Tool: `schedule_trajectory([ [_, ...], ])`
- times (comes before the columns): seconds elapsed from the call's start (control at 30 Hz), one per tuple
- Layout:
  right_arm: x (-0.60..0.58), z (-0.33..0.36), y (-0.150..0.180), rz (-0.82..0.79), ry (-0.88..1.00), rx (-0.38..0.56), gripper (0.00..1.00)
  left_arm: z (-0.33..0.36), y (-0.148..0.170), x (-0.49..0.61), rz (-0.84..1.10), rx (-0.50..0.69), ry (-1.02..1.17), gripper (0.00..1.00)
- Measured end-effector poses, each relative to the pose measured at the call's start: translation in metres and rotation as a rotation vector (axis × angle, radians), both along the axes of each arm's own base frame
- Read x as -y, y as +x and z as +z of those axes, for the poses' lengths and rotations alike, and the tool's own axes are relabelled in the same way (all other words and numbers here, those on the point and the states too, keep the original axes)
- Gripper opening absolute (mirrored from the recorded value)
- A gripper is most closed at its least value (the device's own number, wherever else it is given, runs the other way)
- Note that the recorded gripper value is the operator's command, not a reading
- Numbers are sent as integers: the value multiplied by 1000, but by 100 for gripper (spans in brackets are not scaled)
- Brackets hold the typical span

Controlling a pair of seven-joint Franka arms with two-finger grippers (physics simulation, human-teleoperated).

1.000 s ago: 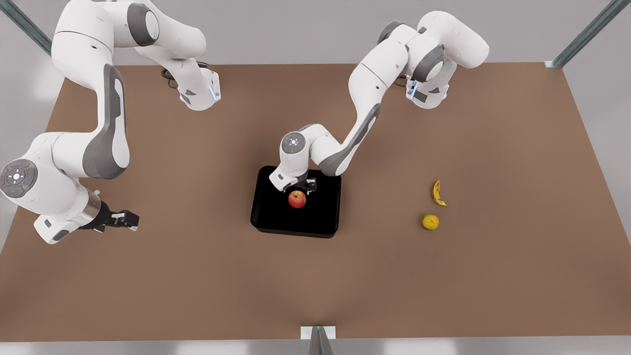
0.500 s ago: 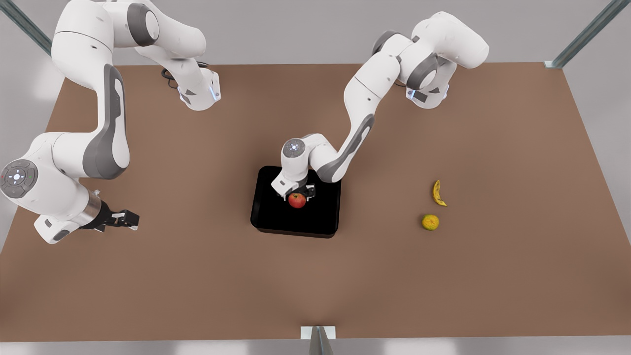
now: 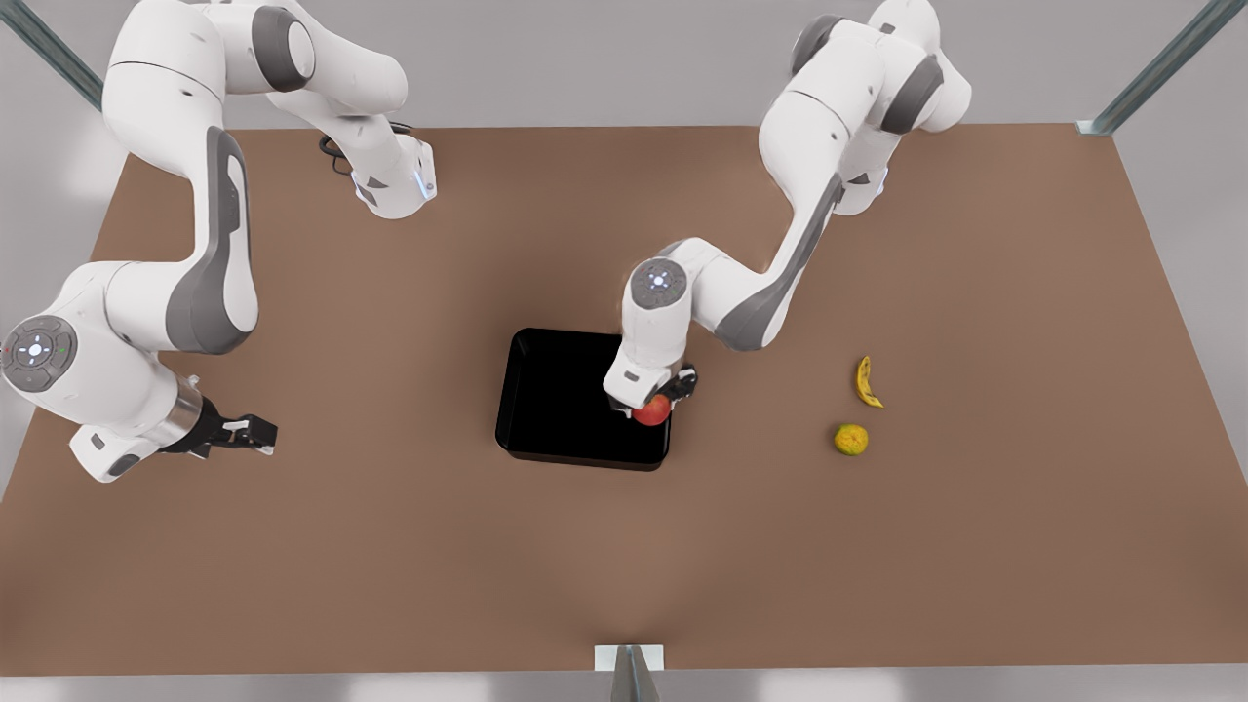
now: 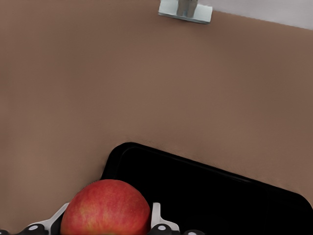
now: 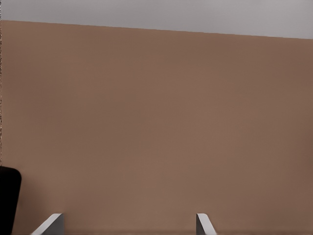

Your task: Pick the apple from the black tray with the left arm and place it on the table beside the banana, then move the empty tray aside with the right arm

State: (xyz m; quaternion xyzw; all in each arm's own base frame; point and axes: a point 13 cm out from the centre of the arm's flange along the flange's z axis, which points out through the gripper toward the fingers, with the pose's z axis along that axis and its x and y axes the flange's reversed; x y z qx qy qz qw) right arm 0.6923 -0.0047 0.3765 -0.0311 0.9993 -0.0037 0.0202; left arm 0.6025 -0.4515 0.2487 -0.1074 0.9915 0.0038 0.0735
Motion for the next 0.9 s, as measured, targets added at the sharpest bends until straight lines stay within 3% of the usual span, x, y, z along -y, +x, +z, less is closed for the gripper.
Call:
schedule_trajectory([
  [0.13, -114, 34, -9, 87, 7, 13, 100, -19, 20, -140, 50, -145, 85, 65],
  [0.33, -276, 47, -46, 69, 26, 6, 100, -108, -18, -253, -54, -278, 171, 65],
  [0.37, -296, 43, -54, 50, 27, -1, 100, -118, -17, -260, -78, -277, 172, 67],
  [0.4, -313, 38, -60, 27, 35, -12, 100, -123, -15, -263, -104, -272, 170, 89],
  [0.43, -326, 33, -66, 1, 44, -24, 100, -128, -12, -264, -131, -266, 167, 100],
  [0.57, -368, 28, -91, -88, 73, -59, 100, -126, 0, -261, -228, -229, 153, 100],
  [0.67, -373, 12, -99, -172, 71, -92, 100, -59, 44, -253, -262, -119, 129, 100],
  [0.73, -369, 4, -116, -218, 56, -114, 98, 50, 90, -269, -196, -7, 69, 100],
  [0.77, -367, 0, -131, -235, 49, -129, 98, 106, 98, -295, -151, 31, 42, 100],
  [0.83, -360, -14, -168, -263, 34, -145, 99, 163, 91, -348, -73, 33, -8, 100],
  [0.9, -356, -30, -195, -287, 35, -135, 99, 171, 80, -367, -54, -10, -40, 100],
])
